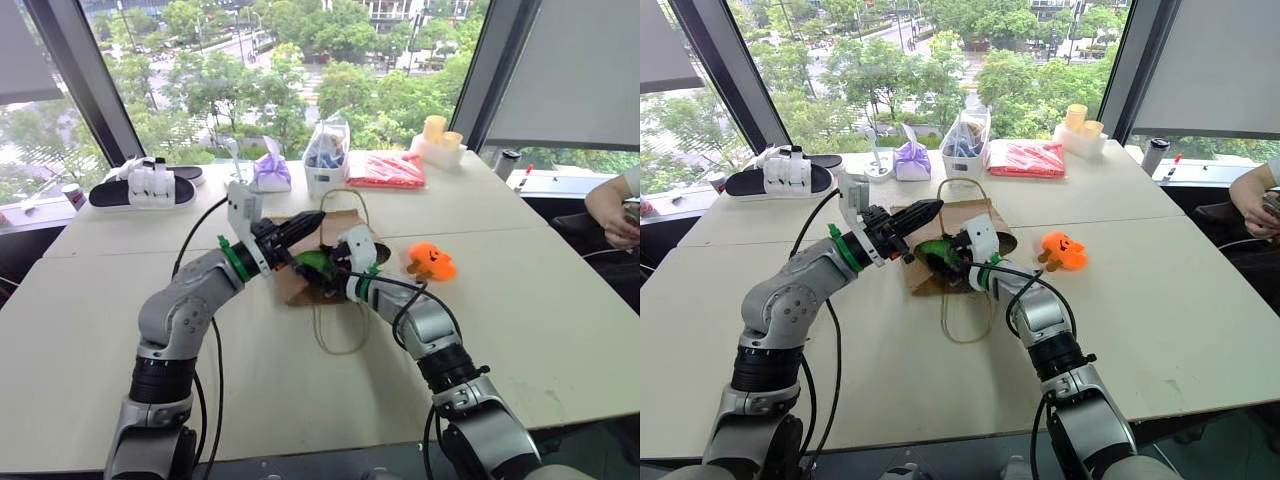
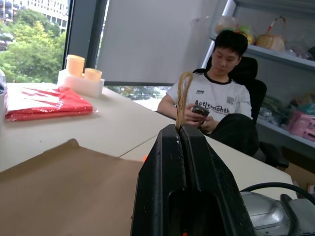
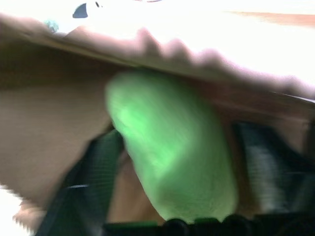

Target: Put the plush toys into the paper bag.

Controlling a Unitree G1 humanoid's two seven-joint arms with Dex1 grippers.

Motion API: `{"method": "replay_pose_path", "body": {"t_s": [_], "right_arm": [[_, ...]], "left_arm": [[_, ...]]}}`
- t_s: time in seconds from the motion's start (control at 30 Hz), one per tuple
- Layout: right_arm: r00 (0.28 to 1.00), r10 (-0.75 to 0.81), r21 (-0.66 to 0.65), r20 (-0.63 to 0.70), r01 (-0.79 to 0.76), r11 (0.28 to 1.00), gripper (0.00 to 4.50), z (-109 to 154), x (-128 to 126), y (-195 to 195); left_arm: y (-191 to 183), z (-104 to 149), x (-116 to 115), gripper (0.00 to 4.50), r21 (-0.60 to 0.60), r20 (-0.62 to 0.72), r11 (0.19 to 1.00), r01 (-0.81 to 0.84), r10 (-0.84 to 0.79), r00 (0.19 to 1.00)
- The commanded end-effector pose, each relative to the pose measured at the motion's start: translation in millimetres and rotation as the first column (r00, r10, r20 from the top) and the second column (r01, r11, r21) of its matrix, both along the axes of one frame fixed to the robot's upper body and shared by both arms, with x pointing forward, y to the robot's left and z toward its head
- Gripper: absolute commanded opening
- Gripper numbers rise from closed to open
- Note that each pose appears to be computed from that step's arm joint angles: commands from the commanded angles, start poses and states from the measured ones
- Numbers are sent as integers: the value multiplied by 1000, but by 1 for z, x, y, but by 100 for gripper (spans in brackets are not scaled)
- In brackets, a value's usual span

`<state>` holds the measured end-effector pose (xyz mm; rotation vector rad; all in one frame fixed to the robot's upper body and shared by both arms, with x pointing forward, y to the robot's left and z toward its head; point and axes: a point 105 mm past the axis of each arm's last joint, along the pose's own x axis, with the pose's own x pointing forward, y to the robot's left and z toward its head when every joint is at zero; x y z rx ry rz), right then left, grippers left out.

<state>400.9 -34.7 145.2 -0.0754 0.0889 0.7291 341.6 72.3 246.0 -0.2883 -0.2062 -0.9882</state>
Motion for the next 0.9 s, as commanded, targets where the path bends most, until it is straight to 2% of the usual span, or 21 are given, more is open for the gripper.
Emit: {"method": "replay_pose_path", "body": {"t_s": [0.03,0.13,0.27,0.33,0.43,0.6,0.7,0.77,0.9], "right_arm": [[997,29,16,74,-30,999,449,23,-10,-6],[992,44,13,121,-46,999,449,43,-30,-20],[985,12,76,174,-25,997,449,80,-64,-52],[981,-72,107,181,53,993,449,91,-72,-78],[958,-241,68,158,233,970,449,86,-75,-128],[921,-376,-27,100,380,924,449,53,-52,-166],[890,-448,-94,82,454,886,449,25,-25,-182],[879,-470,-120,77,476,871,449,10,-9,-186],[861,-498,-161,103,509,846,449,-3,16,-190]], "left_arm": [[6,12,-2,0,-30,59,999,-30,31,998],[9,12,1,0,-46,51,998,-47,49,997],[12,11,3,0,-52,49,997,-58,61,997],[14,10,4,0,-53,46,997,-62,65,997],[14,10,4,0,-56,43,996,-64,67,997],[11,9,4,0,-61,41,996,-59,62,997],[10,10,4,0,-61,44,996,-59,62,997],[10,10,4,0,-61,47,996,-65,68,997],[11,10,4,0,-61,49,995,-76,79,996]]}}
